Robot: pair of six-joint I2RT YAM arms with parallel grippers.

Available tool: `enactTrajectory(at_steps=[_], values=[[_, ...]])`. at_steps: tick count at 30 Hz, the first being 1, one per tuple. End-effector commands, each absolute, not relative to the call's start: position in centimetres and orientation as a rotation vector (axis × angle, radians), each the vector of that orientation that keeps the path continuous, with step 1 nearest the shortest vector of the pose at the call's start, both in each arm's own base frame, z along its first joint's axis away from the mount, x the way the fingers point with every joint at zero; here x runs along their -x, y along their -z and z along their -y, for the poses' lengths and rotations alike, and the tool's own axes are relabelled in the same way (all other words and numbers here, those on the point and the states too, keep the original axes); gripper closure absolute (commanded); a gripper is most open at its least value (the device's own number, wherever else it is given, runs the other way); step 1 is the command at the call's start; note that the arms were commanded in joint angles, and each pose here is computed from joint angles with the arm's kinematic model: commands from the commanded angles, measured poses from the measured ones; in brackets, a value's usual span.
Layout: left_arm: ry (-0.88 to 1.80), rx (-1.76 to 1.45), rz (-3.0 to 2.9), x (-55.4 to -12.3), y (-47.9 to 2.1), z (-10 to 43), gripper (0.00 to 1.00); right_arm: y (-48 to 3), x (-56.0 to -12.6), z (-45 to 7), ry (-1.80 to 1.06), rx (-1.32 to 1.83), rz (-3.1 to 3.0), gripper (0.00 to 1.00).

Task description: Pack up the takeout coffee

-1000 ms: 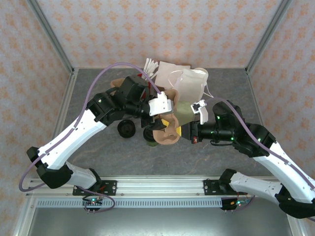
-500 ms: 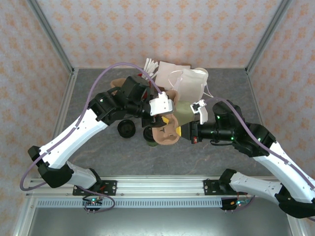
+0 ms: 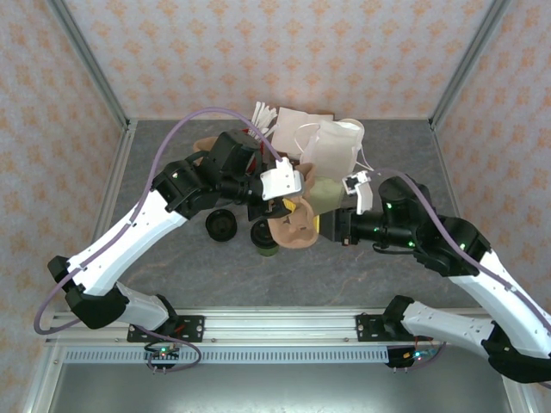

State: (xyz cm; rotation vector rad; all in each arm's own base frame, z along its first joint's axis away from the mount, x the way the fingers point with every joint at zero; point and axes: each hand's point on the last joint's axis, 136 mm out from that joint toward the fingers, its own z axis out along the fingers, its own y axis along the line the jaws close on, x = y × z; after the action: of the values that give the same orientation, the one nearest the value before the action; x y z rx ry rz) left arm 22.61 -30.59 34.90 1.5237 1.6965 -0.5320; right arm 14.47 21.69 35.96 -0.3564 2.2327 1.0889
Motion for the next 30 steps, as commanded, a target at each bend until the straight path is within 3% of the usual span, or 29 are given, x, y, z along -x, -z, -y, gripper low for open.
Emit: enactTrajectory(at_steps=[1,8,16,30], values=[[0.498,-1.451,-1.668,-22.9,-37.4,30.1,0.67,-37.3,-16.0,-18.0,-0.913,0.209,-2.149,0.61],[0.496,-1.411,-1.653,-22.6,-39.3,29.4,0.67,-36.3,-19.4,-11.9,-0.510,-0.078,-2.122,0.57],[0.585,-1.378,-1.597,-21.3,-42.0,29.6,0.67,-37.2,-22.9,-9.6,-0.236,-0.188,-2.041,0.52],[0.806,-1.365,-1.510,-18.1,-45.6,30.2,0.66,-32.4,-31.6,-11.2,-0.282,-0.317,-2.255,0.51]])
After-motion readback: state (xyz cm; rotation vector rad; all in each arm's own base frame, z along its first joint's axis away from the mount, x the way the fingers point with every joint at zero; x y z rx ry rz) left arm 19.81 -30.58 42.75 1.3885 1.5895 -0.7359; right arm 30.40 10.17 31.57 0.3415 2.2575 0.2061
